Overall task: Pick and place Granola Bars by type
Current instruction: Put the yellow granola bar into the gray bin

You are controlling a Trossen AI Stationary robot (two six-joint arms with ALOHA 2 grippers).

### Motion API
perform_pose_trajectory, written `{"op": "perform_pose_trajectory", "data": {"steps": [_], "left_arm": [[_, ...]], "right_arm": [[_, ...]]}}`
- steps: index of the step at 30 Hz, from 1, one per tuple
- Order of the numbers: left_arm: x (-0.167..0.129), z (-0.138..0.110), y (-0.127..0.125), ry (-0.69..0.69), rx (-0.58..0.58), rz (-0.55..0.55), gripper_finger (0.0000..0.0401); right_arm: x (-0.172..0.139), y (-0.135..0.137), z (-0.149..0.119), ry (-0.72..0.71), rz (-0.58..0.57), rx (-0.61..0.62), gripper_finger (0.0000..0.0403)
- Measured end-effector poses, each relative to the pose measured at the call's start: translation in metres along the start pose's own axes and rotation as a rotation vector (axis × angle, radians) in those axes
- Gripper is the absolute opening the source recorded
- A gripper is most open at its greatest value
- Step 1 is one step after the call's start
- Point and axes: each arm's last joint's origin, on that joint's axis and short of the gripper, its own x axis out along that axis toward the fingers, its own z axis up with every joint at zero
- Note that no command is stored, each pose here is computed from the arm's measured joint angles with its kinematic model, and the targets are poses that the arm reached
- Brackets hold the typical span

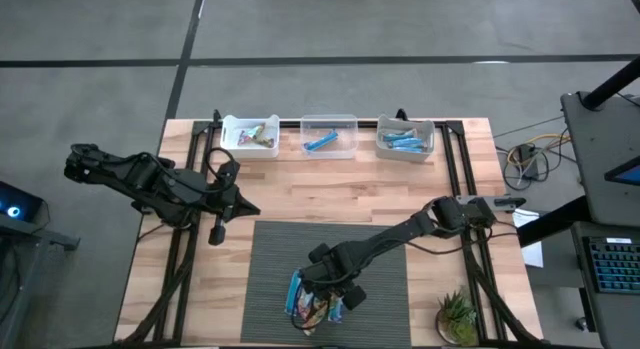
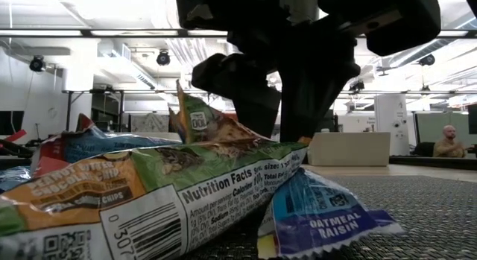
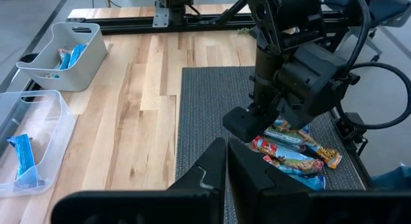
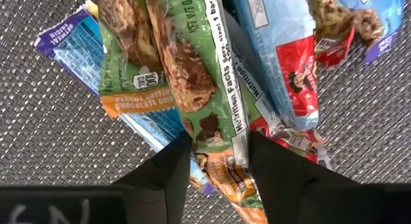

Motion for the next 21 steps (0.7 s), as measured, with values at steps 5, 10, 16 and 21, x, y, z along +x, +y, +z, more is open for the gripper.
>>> {"op": "perform_pose_trajectory", "data": {"steps": [5, 10, 16, 21], "left_arm": [[0.000, 0.000, 0.000, 0.000, 0.000, 0.000, 0.0000], [0.000, 0.000, 0.000, 0.000, 0.000, 0.000, 0.0000], [0.000, 0.000, 0.000, 0.000, 0.000, 0.000, 0.0000], [0.000, 0.000, 0.000, 0.000, -0.001, 0.000, 0.0000]], "right_arm": [[0.000, 0.000, 0.000, 0.002, 0.001, 0.001, 0.0124], [-0.004, 0.000, 0.002, -0.012, -0.002, 0.001, 0.0089], [-0.005, 0.000, 0.002, -0.010, -0.002, 0.000, 0.0048], [-0.015, 0.001, 0.002, -0.025, -0.005, 0.034, 0.0034]]}}
